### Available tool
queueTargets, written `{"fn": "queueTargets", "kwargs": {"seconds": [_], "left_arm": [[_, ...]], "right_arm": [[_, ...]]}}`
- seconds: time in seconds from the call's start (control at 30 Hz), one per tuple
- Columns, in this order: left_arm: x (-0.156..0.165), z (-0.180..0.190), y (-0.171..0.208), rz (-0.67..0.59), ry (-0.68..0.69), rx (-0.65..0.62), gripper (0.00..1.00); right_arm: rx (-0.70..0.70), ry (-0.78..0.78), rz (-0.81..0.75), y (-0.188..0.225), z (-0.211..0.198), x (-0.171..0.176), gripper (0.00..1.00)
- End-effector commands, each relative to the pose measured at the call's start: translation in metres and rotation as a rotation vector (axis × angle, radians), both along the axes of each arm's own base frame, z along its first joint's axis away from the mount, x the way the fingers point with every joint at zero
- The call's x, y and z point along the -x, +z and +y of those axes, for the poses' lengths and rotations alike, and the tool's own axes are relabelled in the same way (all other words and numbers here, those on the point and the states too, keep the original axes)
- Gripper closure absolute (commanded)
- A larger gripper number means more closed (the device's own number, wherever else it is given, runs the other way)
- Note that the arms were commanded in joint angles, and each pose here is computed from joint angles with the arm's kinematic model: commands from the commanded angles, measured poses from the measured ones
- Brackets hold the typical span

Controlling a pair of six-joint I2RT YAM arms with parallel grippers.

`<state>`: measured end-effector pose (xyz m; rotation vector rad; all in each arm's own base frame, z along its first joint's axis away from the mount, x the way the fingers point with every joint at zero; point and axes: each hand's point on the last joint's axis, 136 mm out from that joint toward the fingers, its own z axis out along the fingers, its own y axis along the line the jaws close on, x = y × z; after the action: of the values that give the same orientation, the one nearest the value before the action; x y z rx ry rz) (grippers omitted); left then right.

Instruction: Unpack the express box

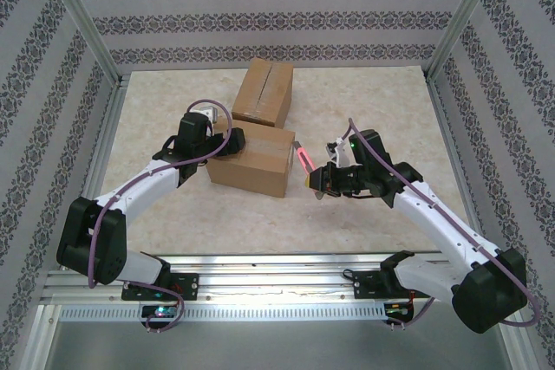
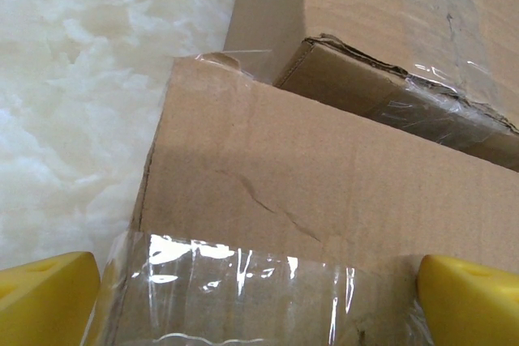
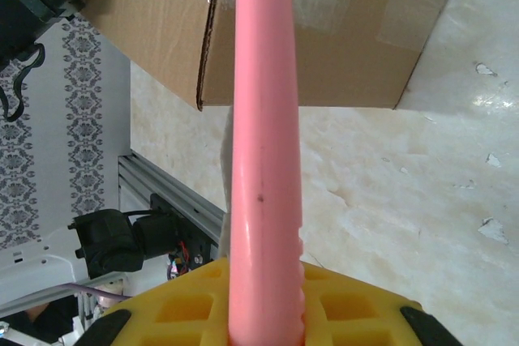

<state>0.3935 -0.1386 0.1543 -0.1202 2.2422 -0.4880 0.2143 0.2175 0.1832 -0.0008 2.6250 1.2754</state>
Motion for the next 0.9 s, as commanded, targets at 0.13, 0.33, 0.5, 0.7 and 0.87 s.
{"fn": "queueTargets", "kwargs": {"seconds": [0.13,0.33,0.5,0.7,0.87], "left_arm": [[0.016,0.009,-0.036,0.103,0.001,-0.064,0.0],[0.016,0.008,-0.038,0.108,0.001,-0.061,0.0],[0.018,0.007,-0.043,0.12,-0.001,-0.057,0.0],[0.021,0.008,-0.052,0.143,0.001,-0.058,0.0],[0.024,0.009,-0.057,0.153,0.002,-0.056,0.0]], "right_arm": [[0.01,-0.002,0.023,-0.009,0.001,0.004,1.0],[-0.004,0.011,0.022,-0.007,0.006,0.005,1.0],[-0.015,0.03,0.025,-0.005,0.011,0.007,1.0],[-0.02,0.057,0.058,-0.008,0.015,0.015,1.0],[-0.018,0.078,0.09,-0.011,0.019,0.023,1.0]]}}
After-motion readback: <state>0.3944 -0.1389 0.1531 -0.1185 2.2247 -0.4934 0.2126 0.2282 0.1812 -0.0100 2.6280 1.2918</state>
